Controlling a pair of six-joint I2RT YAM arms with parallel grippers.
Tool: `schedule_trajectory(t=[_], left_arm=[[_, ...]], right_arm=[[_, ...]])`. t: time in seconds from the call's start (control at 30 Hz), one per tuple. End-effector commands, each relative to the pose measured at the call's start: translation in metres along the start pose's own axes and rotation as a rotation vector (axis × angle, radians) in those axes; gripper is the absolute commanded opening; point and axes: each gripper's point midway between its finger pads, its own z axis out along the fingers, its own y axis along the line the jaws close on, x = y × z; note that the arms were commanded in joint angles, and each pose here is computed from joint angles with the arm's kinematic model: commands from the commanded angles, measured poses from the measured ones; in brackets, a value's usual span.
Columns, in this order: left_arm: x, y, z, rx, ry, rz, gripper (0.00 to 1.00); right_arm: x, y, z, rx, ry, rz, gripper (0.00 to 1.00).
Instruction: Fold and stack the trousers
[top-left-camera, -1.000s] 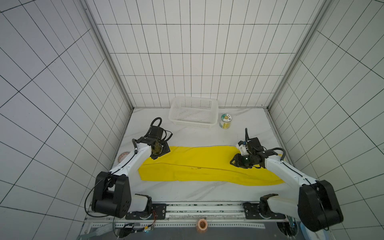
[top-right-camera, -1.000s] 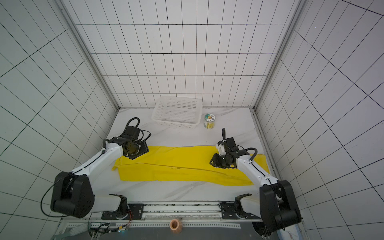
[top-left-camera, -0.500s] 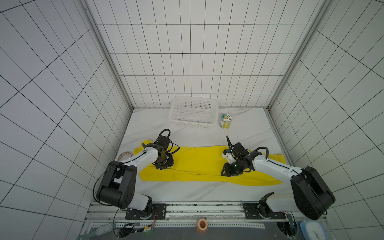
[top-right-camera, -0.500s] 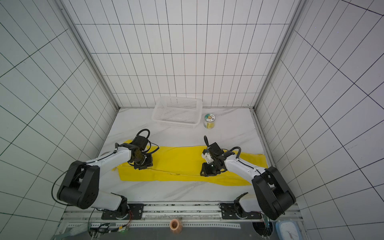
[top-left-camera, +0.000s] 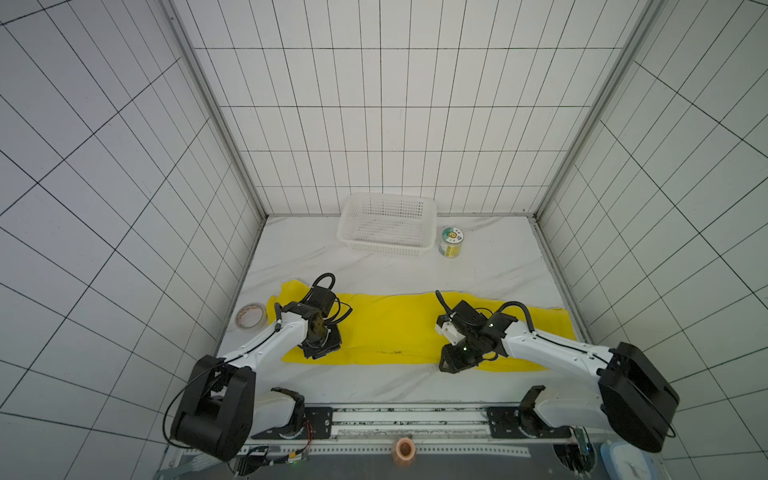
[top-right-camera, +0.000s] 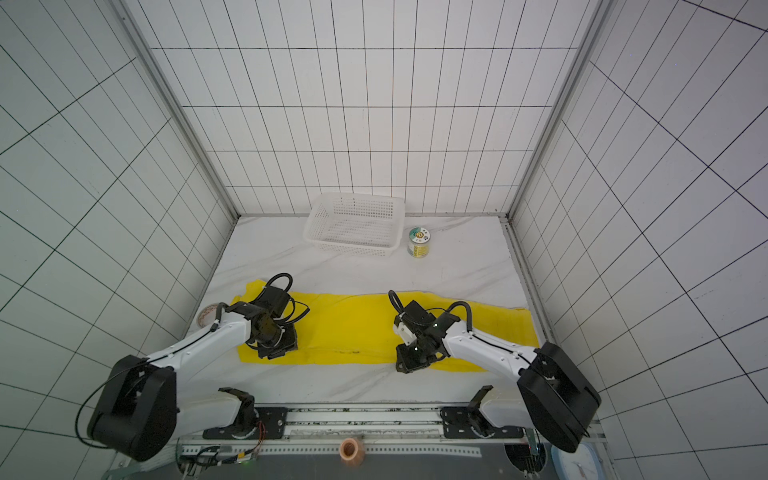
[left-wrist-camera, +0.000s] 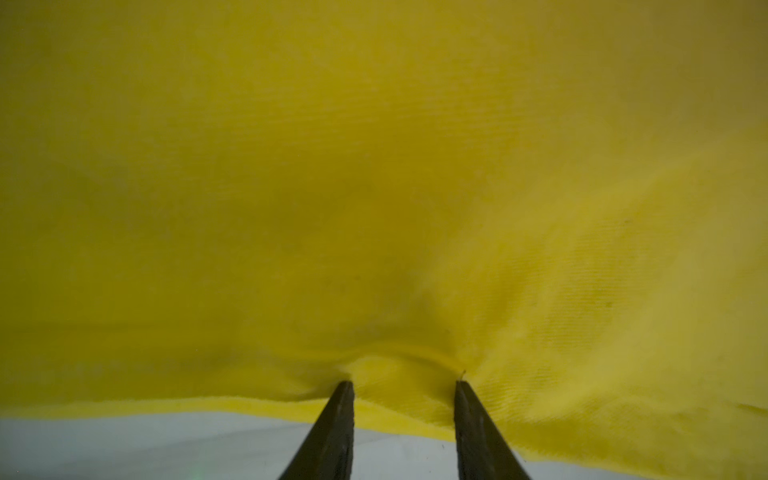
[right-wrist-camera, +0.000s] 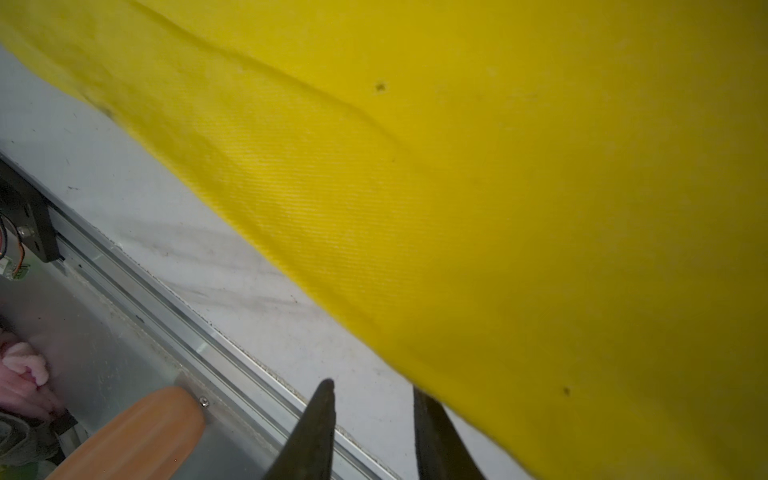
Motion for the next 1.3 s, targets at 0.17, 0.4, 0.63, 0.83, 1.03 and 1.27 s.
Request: schedule_trajectory(t=[0.17, 0.4, 0.63, 0.83, 1.03, 1.27], left_arm=[[-0.036, 0.046, -0.043, 0.0, -0.099, -0.215, 0.58], [-0.056, 0.066, -0.04, 0.001, -0.141, -0.335, 0.65], [-0.073, 0.073, -0.03, 0.01, -0.162, -0.401, 0.66], [-0.08, 0.075, -0.019, 0.001, -0.173, -0.442, 0.58], [-0.077, 0.075, -0.017, 0.002, -0.171, -0.439, 0.3], [-0.084, 0.075, -0.028, -0.008, -0.185, -0.43, 0.0]], right_arm=[[-0.086, 0.052, -0.052, 0.041, -0.35, -0.428, 0.47], [-0.108, 0.081, -0.015, 0.169, -0.349, -0.81, 0.56], [-0.121, 0.1, 0.018, 0.199, -0.357, -0.96, 0.56], [-0.119, 0.092, 0.038, 0.241, -0.309, -1.009, 0.49], [-0.122, 0.092, 0.035, 0.263, -0.326, -1.016, 0.3], [-0.123, 0.118, 0.016, 0.165, -0.384, -1.024, 0.15]])
